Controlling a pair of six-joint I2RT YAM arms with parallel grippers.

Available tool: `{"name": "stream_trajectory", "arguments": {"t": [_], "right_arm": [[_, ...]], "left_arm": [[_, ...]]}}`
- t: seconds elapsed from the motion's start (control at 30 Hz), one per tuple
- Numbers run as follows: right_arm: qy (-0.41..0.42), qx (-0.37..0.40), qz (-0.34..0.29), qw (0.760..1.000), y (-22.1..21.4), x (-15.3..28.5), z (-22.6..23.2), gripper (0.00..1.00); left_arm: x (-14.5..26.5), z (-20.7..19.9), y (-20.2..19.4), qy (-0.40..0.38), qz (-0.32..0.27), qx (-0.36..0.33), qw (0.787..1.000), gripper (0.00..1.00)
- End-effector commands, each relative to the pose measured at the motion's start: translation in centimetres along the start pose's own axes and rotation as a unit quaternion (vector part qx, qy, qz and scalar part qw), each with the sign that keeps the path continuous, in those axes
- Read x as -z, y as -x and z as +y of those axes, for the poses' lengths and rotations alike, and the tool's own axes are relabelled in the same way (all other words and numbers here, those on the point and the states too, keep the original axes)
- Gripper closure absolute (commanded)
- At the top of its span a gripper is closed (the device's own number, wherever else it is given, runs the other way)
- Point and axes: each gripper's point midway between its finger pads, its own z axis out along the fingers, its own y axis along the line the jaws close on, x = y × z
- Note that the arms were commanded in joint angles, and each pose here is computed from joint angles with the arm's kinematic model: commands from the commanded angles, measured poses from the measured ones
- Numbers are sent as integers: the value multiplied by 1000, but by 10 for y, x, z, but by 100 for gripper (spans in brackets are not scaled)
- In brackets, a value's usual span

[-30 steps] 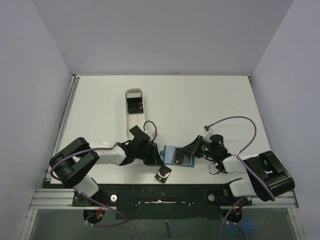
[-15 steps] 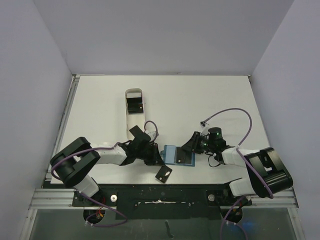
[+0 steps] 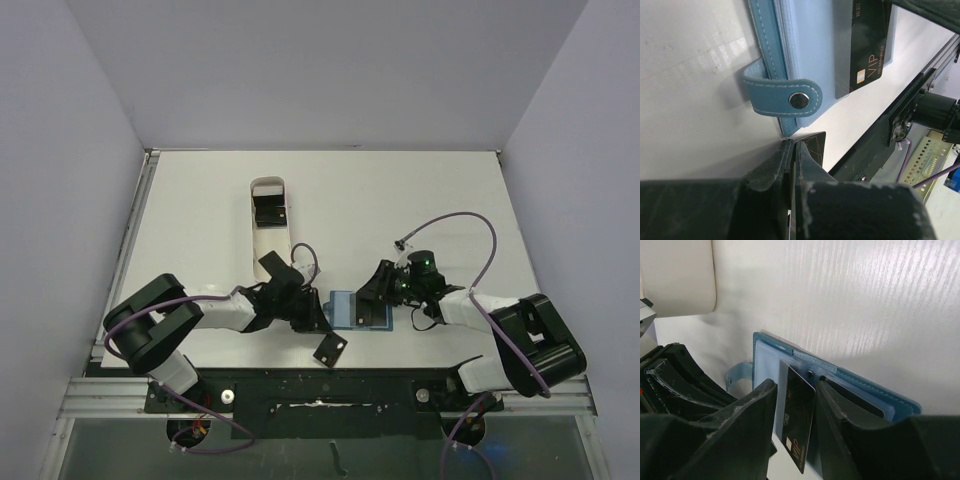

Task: Put the credit cards into the card holder
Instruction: Insert the credit card into the card holder.

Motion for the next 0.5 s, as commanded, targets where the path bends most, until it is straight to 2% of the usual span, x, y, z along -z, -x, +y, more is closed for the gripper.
{"name": "stream_trajectory", "arguments": {"t": [0.0, 0.1, 0.17, 0.47], "right_arm": [[-69, 26, -17, 997, 13, 14, -9, 59], [-91, 30, -27, 995, 16, 24, -10, 48], [-88, 29, -28, 995, 14, 26, -8, 44], [-74, 7, -20, 997, -2, 15, 2, 44]], "left_arm": [[-5, -13, 9, -17, -19, -13, 1000, 100], [-5, -15, 8, -22, -20, -14, 999, 100], [-6, -15, 9, -23, -21, -14, 999, 100], [-7, -18, 8, -26, -17, -18, 999, 100]]}}
